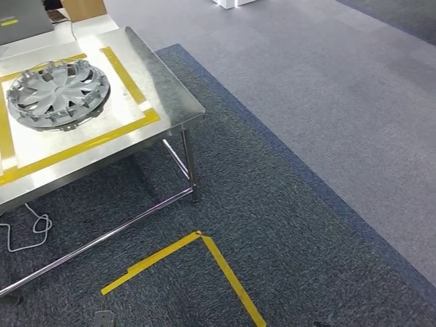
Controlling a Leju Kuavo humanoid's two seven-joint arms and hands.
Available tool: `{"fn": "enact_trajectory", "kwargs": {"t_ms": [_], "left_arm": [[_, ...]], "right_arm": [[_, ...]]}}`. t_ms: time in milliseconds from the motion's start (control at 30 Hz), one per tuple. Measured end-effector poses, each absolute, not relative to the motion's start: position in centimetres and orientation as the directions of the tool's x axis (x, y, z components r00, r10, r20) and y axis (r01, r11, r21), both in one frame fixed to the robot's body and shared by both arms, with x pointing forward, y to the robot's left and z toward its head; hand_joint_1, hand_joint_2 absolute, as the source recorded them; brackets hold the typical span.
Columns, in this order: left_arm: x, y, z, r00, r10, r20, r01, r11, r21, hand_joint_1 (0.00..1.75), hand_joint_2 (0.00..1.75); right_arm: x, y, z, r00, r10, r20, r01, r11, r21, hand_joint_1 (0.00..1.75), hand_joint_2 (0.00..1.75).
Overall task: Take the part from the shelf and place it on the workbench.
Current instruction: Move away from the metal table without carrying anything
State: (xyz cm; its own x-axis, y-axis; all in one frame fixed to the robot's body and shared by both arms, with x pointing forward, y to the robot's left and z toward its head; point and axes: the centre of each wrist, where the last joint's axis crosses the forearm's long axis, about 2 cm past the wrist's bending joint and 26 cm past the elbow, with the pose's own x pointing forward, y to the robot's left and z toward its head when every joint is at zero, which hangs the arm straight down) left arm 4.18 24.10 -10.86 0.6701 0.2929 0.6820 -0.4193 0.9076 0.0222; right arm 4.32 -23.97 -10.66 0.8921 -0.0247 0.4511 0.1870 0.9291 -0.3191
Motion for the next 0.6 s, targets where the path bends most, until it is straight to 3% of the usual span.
{"fn": "enact_trajectory", "kwargs": {"t_ms": [600], "left_arm": [[4.7, 22.8, -10.7, 0.673, 0.281, 0.684, -0.402, 0.916, 0.019, 0.0, 0.0]], "right_arm": [[4.2, -24.9, -10.8, 0.875, -0.035, 0.483, 0.202, 0.932, -0.299, 0.0, 0.0]]}}
